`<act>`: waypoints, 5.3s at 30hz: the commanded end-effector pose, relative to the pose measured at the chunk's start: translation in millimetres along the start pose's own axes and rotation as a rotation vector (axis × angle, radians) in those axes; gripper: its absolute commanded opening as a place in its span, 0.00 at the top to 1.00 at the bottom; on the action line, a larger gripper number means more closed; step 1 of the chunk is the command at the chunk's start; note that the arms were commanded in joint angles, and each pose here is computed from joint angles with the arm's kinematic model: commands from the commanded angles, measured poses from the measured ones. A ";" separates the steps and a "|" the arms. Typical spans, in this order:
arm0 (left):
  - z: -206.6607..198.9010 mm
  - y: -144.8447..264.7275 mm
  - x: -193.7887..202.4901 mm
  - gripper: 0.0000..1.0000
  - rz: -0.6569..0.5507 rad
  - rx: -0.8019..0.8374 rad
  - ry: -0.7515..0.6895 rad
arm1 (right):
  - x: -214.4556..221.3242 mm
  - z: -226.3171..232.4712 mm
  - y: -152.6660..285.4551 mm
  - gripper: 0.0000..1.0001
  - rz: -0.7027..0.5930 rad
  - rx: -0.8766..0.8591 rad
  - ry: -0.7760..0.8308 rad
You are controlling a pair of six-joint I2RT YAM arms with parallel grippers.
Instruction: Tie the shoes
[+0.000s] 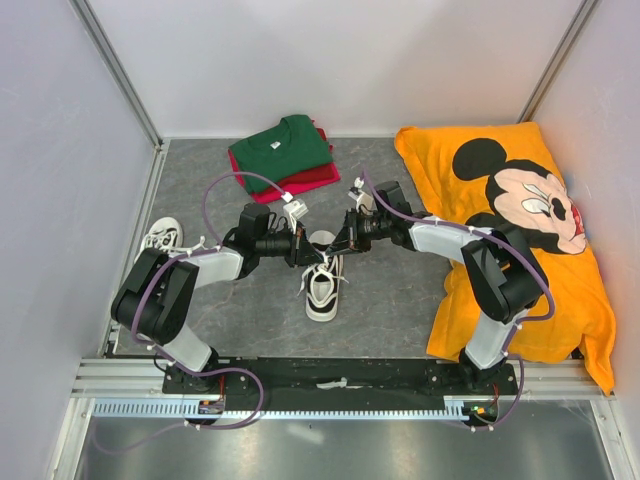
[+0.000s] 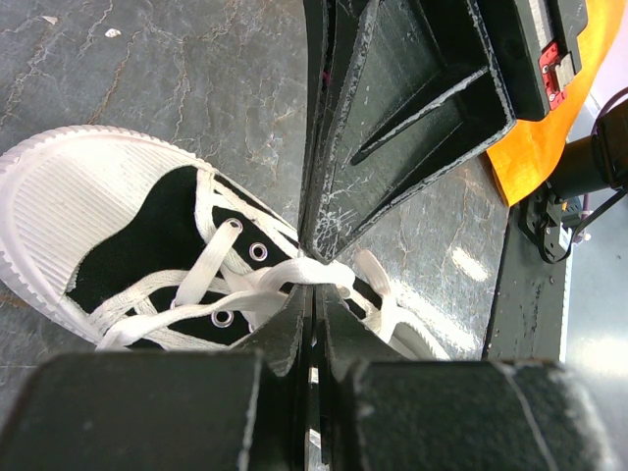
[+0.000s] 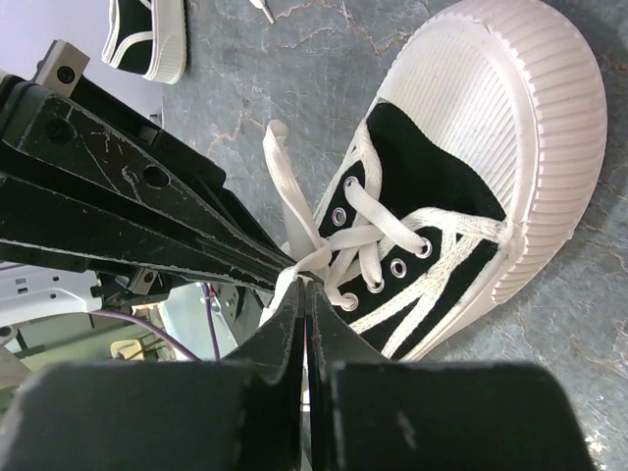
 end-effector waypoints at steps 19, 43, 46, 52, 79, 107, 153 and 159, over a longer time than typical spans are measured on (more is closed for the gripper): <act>-1.4 -2.3 -7.2 0.96 -0.020 0.033 -0.040 | -5.0 0.9 6.5 0.80 -0.026 -0.020 -0.019; -15.5 70.6 -31.6 0.47 0.119 -0.037 -0.314 | 4.5 3.5 15.4 1.00 0.003 0.015 0.082; -10.6 78.0 -35.1 0.46 0.157 0.007 -0.529 | 5.2 7.8 14.7 1.00 0.009 0.002 0.097; 11.0 70.2 -39.5 0.41 0.196 0.111 -1.041 | 6.8 14.9 13.3 1.00 0.025 -0.006 0.127; 60.2 7.0 -42.2 0.38 0.343 0.255 -1.415 | 4.1 17.5 11.9 1.00 0.047 0.005 0.138; 47.6 62.7 -33.6 0.98 0.369 0.133 -1.422 | 20.1 -5.9 50.0 1.00 0.053 0.172 0.184; 63.3 82.9 -22.3 0.99 0.360 0.120 -1.437 | 21.1 -34.6 69.3 1.00 0.076 0.261 0.178; 49.8 84.9 -30.1 0.61 0.323 0.126 -1.437 | 14.6 -16.0 53.9 1.00 0.102 0.155 0.205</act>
Point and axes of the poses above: each gripper's point midway between its finger pads, its own y axis back along the fingers, its own z axis along the line the jaws close on, x = y × z, the point moved 10 cm from there along y, back along the fingers, and after that the axes turned 4 degrees about y, right-handed, at the moved point
